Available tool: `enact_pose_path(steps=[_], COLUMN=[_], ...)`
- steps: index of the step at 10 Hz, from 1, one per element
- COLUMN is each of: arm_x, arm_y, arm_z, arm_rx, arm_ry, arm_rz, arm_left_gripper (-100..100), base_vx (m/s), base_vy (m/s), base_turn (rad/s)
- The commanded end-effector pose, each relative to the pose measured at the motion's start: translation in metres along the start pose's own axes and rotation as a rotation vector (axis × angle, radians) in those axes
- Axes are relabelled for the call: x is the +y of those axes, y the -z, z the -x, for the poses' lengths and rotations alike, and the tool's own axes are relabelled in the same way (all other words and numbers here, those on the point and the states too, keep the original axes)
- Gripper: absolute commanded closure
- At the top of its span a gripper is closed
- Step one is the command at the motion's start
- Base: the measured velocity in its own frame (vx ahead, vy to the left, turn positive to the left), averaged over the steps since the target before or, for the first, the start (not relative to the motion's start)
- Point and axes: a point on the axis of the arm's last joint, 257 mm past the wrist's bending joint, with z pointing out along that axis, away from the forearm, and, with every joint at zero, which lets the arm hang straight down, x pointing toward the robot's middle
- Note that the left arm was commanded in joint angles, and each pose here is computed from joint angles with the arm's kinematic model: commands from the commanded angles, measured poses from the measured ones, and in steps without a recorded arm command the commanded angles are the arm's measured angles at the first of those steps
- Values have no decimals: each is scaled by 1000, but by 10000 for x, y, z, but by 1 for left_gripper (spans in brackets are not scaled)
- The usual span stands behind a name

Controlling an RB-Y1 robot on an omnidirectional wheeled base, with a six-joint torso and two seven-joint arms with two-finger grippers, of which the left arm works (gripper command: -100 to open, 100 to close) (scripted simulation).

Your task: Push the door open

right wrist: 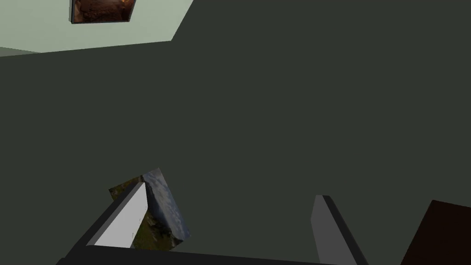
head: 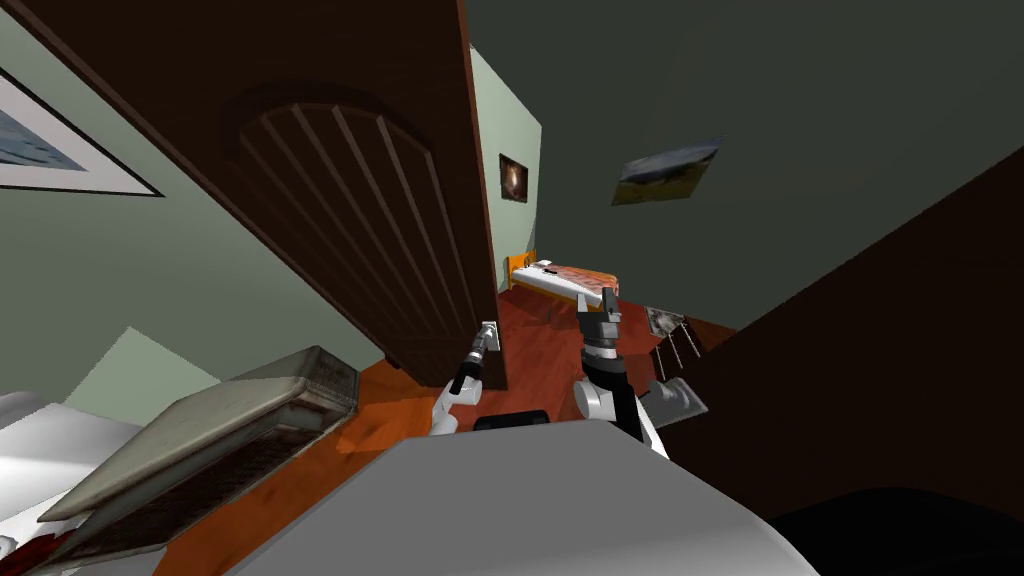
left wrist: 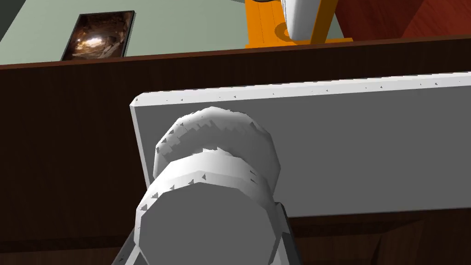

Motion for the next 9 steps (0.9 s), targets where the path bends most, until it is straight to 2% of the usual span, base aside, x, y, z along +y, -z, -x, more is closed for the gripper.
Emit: enact_pose_path(steps=[1,2,3,6,9], arm_x=[6,6,30,64,53], arm_y=[34,46,113,270,459], arm_z=[-53,-111,-168,-415,-779], arm_rx=[15,26,41,86,137], arm_ry=[-11,-12,-22,-30,-16], arm_rz=[0,0,3,9,10], arm_left_gripper=[100,100,-100,-100,-100], base_vx=[149,135,25,-78,-78], base_vy=[11,5,5,26,24], base_turn=[329,320,205,128,160])
